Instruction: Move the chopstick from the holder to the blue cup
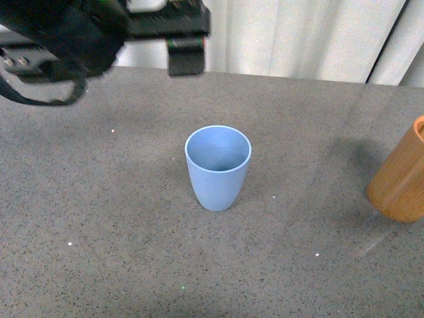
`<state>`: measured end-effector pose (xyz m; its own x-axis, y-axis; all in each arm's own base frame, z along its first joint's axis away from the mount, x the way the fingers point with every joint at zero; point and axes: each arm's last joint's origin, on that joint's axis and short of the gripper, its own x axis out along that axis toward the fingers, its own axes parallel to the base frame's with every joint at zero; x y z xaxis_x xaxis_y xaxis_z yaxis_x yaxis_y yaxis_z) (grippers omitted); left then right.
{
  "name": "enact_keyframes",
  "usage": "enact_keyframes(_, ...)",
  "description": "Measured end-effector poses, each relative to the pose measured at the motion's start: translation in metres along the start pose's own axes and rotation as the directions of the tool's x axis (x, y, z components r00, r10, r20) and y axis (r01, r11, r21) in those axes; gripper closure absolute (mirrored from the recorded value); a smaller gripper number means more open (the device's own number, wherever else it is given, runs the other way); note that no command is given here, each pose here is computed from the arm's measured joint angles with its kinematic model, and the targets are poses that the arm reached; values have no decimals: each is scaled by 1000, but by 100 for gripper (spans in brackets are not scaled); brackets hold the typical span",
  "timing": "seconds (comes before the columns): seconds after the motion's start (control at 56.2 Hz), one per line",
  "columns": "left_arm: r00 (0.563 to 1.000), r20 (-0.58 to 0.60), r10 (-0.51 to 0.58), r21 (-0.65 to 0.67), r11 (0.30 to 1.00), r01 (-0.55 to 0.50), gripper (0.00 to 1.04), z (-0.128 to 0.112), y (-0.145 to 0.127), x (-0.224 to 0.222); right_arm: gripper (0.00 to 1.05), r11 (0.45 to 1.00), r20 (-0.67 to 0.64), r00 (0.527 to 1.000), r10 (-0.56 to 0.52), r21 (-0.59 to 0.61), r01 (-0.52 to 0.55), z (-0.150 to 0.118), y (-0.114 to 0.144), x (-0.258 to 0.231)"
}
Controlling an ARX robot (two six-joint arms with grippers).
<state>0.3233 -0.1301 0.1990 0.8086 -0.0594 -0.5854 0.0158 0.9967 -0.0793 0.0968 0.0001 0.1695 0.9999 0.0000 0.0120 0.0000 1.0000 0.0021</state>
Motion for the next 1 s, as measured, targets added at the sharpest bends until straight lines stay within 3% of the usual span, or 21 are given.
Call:
enact_keyframes(0.142,950,301,85,-10,996,-86,7,8,40,-48,10,1000,0,1000,0,0,0,0,0,0)
enact_keyframes(0.32,921,358,154,-32,988,-153,7,-1,64,-74,10,1000,0,1000,1,0,-1,0,0,0)
enact_keyframes(0.409,925,359,121,0,992,-130,9,-7,64,-69,10,1000,0,1000,3,0,-3,0,0,0)
enact_keyframes(0.498,869,495,12,46,998,-40,25,-22,70,-70,10,1000,0,1000,1,0,-1,0,0,0)
enact_keyframes(0.641,808,589,3,45,998,-37,50,-41,87,-89,10,1000,0,1000,-1,0,1,0,0,0)
enact_keyframes(0.925,814,581,10,51,998,-48,99,-77,107,-107,10,1000,0,1000,-1,0,1,0,0,0)
enact_keyframes(0.996,812,584,6,54,997,-47,101,-83,110,-112,10,1000,0,1000,0,0,0,0,0,0)
